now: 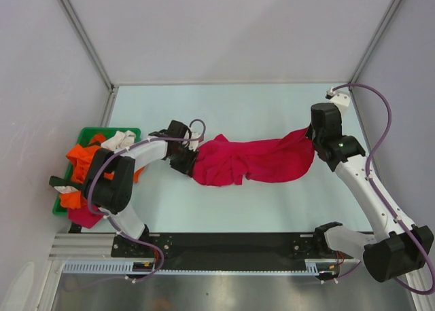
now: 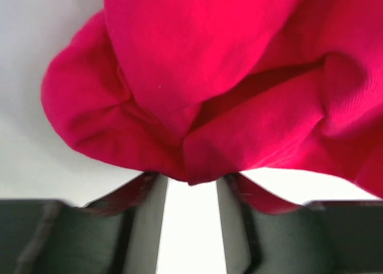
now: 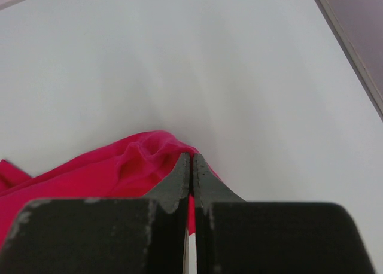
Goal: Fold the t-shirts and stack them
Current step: Flatten out the tshirt
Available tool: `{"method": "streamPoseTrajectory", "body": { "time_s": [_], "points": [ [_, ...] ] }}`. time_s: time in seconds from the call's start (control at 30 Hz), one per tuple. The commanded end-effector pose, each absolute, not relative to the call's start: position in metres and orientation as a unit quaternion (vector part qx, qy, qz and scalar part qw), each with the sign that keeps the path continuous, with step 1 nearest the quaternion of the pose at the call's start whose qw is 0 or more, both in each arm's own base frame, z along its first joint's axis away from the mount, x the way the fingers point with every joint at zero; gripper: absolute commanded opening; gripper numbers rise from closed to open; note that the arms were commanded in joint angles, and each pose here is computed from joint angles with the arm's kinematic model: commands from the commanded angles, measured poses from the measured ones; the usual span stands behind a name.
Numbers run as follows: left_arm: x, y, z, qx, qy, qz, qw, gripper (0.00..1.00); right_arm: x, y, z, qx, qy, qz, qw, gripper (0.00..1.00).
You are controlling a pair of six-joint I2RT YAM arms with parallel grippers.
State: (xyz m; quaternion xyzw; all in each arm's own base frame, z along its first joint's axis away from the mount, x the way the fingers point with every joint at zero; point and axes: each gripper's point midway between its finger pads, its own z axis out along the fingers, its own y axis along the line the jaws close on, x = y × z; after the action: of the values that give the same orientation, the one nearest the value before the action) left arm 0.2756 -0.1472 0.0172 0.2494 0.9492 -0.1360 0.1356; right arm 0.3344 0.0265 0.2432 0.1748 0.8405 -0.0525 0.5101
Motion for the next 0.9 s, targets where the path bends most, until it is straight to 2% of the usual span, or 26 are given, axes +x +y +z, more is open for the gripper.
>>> {"method": "streamPoseTrajectory", "body": {
  "time_s": [0.0,0.07,0.13,0.17,0.23,0.37,0.63,0.87],
  "points": [
    [0.291,-0.158,0.022,0.249,0.945,-0.143,0.154,0.36,0.336,0.026,0.251,0.18,0.83,-0.051,0.525,0.0],
    [0.292,-0.157,0.023,0.251,0.945,-0.143,0.156,0.26,0.336,0.025,0.252,0.181,0.829,-0.051,0.526,0.0],
    [0.29,-0.157,0.024,0.253,0.944,-0.144,0.157,0.2,0.336,0.025,0.25,0.181,0.83,-0.053,0.525,0.0],
    [0.29,-0.156,0.026,0.255,0.943,-0.141,0.159,0.11,0.336,0.025,0.251,0.181,0.83,-0.051,0.526,0.0],
    [0.29,-0.154,0.028,0.255,0.943,-0.137,0.161,0.0,0.337,0.026,0.251,0.18,0.83,-0.051,0.526,0.0],
    [0.293,-0.15,0.051,0.262,0.939,-0.124,0.183,0.0,0.338,0.028,0.255,0.179,0.828,-0.045,0.529,0.0],
    [0.322,-0.122,0.199,0.239,0.907,-0.1,0.332,0.0,0.347,0.027,0.289,0.17,0.812,-0.051,0.556,0.0],
    [0.325,-0.112,0.287,0.221,0.882,-0.101,0.404,0.0,0.363,0.035,0.326,0.162,0.795,-0.035,0.584,0.0]
  ]
}}
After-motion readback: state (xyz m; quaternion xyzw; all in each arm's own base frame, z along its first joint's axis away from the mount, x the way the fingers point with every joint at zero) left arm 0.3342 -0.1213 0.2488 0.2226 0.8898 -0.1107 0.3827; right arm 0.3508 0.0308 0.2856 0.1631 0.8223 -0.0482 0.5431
